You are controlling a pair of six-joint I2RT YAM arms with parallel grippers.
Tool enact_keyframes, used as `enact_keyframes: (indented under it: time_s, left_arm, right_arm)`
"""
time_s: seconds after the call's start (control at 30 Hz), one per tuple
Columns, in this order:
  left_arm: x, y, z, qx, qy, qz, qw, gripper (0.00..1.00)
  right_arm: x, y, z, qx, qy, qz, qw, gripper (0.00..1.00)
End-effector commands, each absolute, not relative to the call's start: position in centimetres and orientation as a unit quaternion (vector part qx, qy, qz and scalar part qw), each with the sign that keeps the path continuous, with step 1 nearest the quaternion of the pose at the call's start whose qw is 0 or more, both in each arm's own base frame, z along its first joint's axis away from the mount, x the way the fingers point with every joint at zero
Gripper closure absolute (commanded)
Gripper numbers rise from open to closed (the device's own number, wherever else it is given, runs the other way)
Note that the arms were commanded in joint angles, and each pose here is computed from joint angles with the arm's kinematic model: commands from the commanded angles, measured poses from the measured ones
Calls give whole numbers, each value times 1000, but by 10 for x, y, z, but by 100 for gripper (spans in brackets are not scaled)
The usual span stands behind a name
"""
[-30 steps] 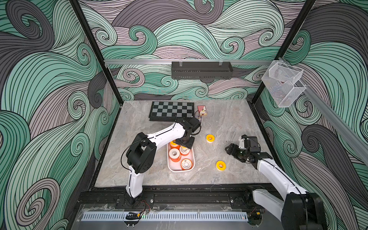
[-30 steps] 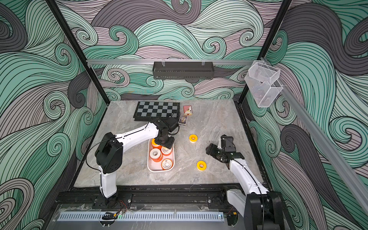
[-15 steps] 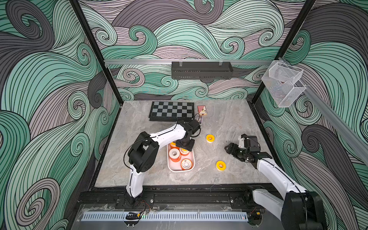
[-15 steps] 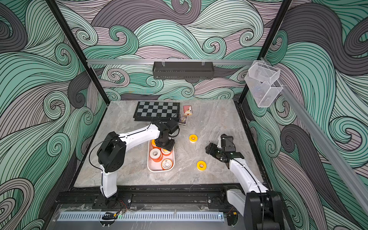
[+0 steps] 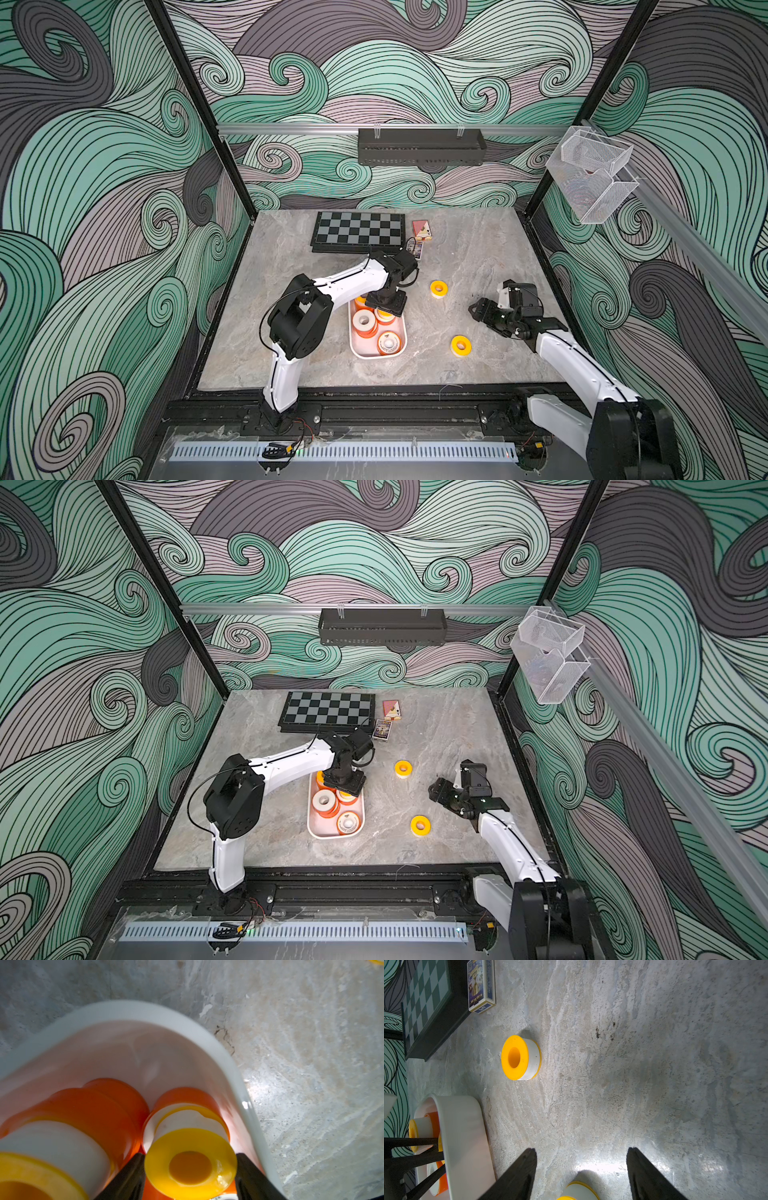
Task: Put the sealing tape into the storage box
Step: Place the sealing tape in the storage box, then pick up the sealing tape at the center of the board.
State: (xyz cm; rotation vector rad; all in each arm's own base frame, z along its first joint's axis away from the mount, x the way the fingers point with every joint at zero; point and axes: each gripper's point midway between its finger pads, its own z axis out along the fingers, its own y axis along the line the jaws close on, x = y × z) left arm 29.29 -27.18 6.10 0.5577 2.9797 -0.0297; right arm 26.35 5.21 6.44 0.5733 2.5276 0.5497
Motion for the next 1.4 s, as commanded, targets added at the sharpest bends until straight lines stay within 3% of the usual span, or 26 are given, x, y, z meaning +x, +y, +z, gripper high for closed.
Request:
enact_keyframes:
  time_s: [0.0,0.27,0.5,0.87,1.37]
  left_arm:
    - [297,-273,98,173,981,-28,85,29]
    - [275,-279,198,207,963,-32,169,29]
    - [233,-215,251,196,947,-41,251,28]
    - [185,-157,257,172,907,-130,361,20]
    - [178,-147,243,163,911,-132,356,20]
  right_arm:
    - [262,56,62,205,925,212,238,28]
    - [254,62,61,128,968,126,177,27]
    - [233,74,48,91,983,84,135,25]
    - [200,103,36,39,994,70,75,24]
    - [178,107,19,7,999,2,38,27]
